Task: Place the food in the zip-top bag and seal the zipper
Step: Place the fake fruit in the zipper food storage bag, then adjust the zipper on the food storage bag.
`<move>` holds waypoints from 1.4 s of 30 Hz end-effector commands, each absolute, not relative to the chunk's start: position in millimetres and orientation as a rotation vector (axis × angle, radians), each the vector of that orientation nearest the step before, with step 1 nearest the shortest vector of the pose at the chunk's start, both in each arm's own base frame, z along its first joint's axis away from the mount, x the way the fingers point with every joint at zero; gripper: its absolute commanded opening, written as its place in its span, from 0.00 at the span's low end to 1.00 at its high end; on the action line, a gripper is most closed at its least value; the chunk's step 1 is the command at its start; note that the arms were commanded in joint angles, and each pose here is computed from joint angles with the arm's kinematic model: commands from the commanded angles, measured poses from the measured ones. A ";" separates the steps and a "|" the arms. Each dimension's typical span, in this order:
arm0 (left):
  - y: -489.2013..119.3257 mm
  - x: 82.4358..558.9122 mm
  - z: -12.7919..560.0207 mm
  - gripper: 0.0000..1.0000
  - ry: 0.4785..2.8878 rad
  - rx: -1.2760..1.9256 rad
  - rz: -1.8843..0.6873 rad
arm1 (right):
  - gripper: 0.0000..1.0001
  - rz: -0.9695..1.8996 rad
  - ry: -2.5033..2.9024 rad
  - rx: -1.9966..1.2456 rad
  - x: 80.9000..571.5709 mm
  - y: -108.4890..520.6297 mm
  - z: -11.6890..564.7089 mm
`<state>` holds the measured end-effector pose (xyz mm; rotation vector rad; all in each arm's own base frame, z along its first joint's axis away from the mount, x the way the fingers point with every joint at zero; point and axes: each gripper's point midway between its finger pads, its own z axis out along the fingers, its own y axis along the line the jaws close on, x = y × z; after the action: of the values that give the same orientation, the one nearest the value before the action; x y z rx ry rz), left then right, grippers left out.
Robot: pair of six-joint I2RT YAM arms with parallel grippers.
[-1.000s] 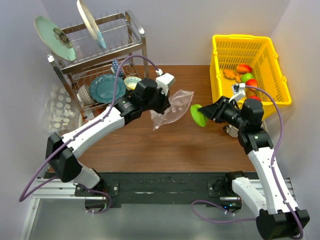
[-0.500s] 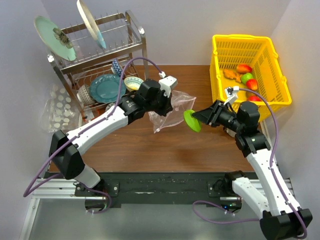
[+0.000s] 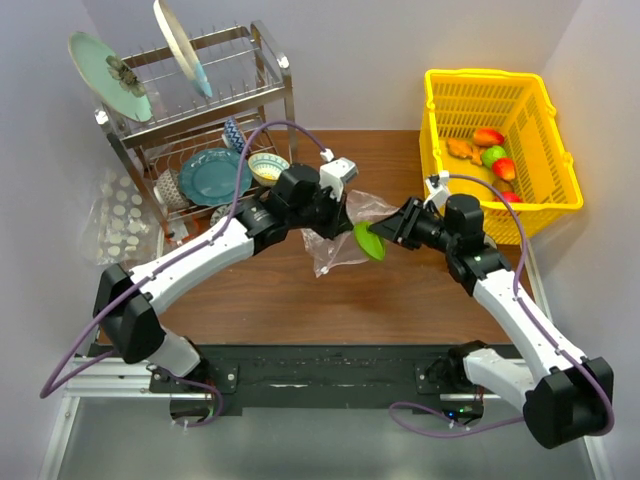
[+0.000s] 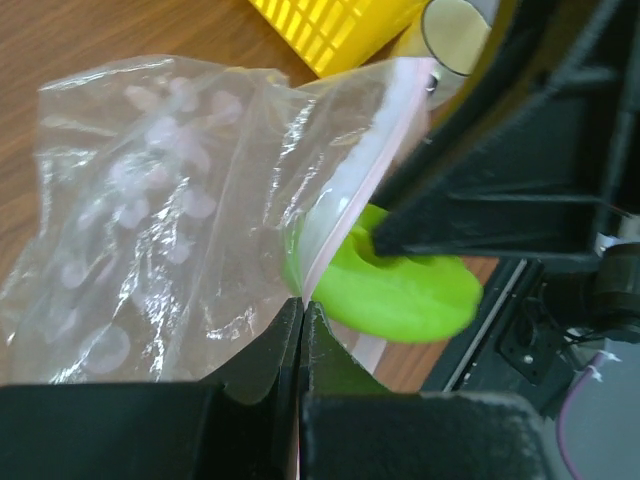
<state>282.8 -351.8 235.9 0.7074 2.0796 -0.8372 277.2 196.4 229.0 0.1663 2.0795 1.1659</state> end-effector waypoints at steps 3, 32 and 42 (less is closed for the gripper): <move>-363.4 258.4 282.3 0.00 1.949 0.676 -1.049 | 0.34 1.027 1.984 0.314 304.2 177.6 234.5; -360.4 278.8 300.4 0.00 1.929 0.579 -1.085 | 0.72 0.573 2.002 0.207 286.7 130.8 281.5; -353.3 279.6 316.1 0.00 1.888 0.574 -1.070 | 0.61 0.657 2.202 0.123 281.5 156.6 222.7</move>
<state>279.4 -355.4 272.4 0.5638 2.0103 -1.0539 288.8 144.1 256.5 0.1715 2.0983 0.6079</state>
